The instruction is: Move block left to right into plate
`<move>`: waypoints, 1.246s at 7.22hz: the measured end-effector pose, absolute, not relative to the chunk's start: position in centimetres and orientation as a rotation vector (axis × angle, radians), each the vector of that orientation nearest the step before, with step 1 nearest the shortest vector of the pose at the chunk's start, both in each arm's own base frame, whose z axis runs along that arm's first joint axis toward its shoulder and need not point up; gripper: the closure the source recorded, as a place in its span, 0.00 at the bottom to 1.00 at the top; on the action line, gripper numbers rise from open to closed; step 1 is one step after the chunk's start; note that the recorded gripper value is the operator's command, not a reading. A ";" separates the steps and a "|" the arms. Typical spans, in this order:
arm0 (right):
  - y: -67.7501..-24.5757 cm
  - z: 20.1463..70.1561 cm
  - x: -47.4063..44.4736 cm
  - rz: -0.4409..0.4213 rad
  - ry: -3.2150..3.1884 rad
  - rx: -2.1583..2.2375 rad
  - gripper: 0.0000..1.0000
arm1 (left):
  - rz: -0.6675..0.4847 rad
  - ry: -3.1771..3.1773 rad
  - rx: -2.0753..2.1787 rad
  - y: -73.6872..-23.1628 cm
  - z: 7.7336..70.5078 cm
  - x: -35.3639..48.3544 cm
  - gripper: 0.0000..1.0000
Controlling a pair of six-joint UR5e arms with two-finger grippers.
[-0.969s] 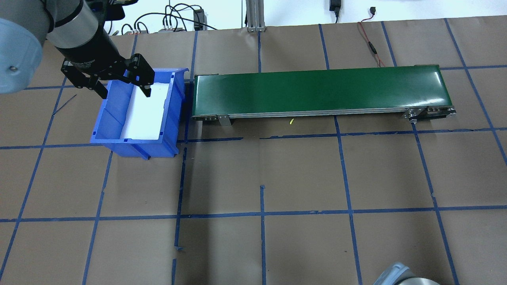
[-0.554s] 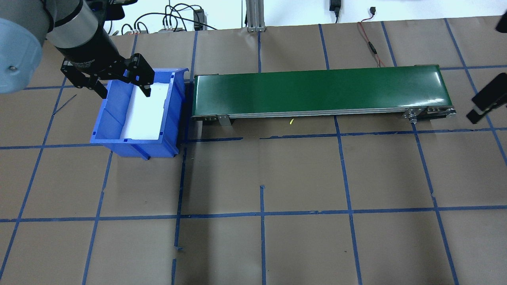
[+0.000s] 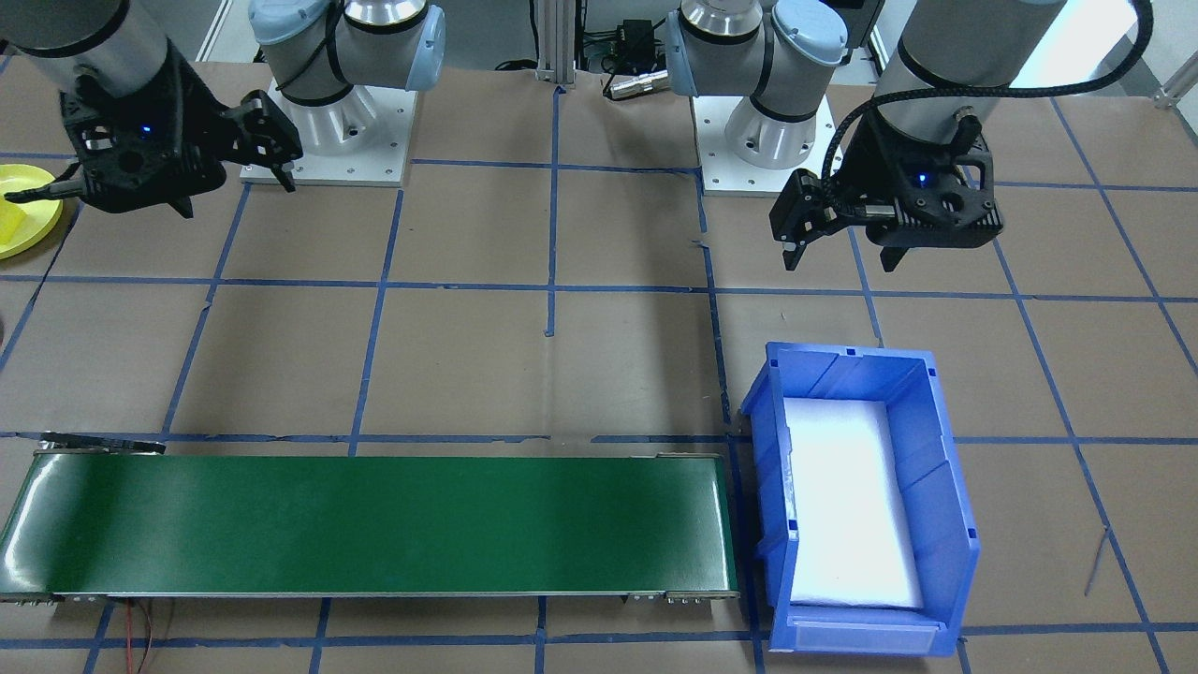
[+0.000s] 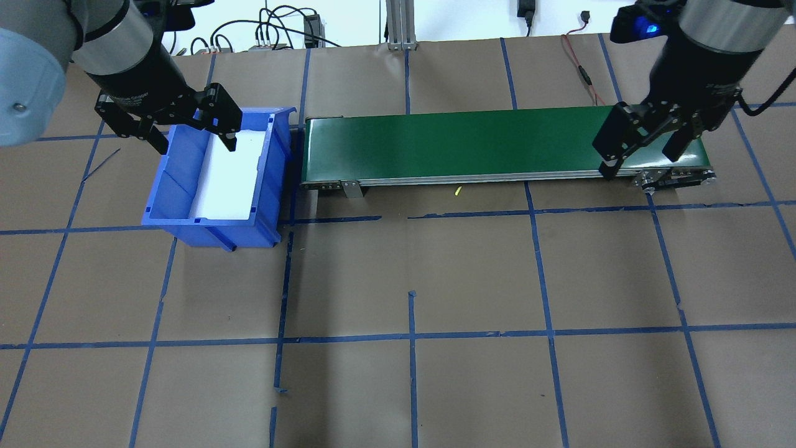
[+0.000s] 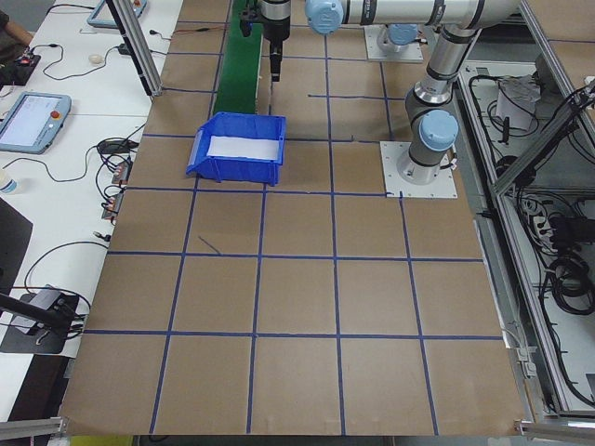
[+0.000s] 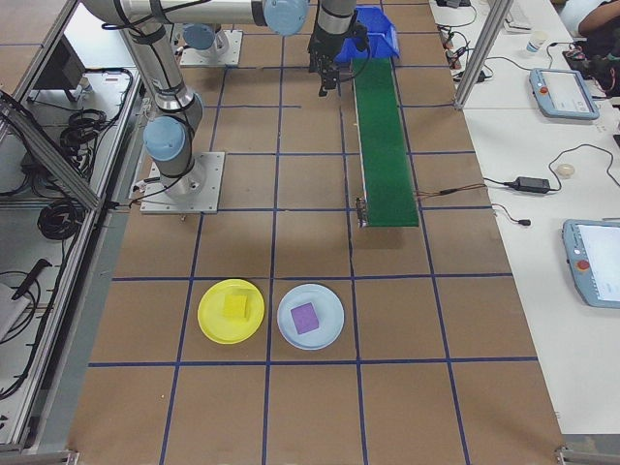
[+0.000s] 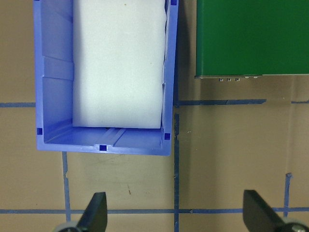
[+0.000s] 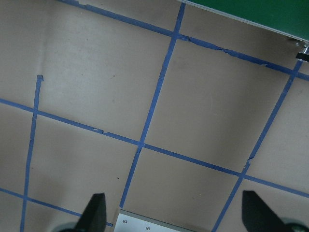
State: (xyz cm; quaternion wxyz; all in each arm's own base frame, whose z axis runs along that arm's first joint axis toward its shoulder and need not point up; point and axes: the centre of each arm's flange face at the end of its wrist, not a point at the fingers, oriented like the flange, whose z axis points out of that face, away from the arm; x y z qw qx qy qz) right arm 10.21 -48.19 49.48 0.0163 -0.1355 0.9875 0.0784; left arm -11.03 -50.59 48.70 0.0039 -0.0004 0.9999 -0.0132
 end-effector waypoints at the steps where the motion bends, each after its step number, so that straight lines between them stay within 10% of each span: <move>1: -48.3 49.9 12.4 0.191 3.126 -0.308 0.00 | -0.041 3.133 -0.001 -50.6 48.7 -11.0 0.00; 9: -49.2 51.4 14.4 -0.080 3.144 0.177 0.00 | -0.038 3.125 0.006 -50.3 49.0 -10.9 0.00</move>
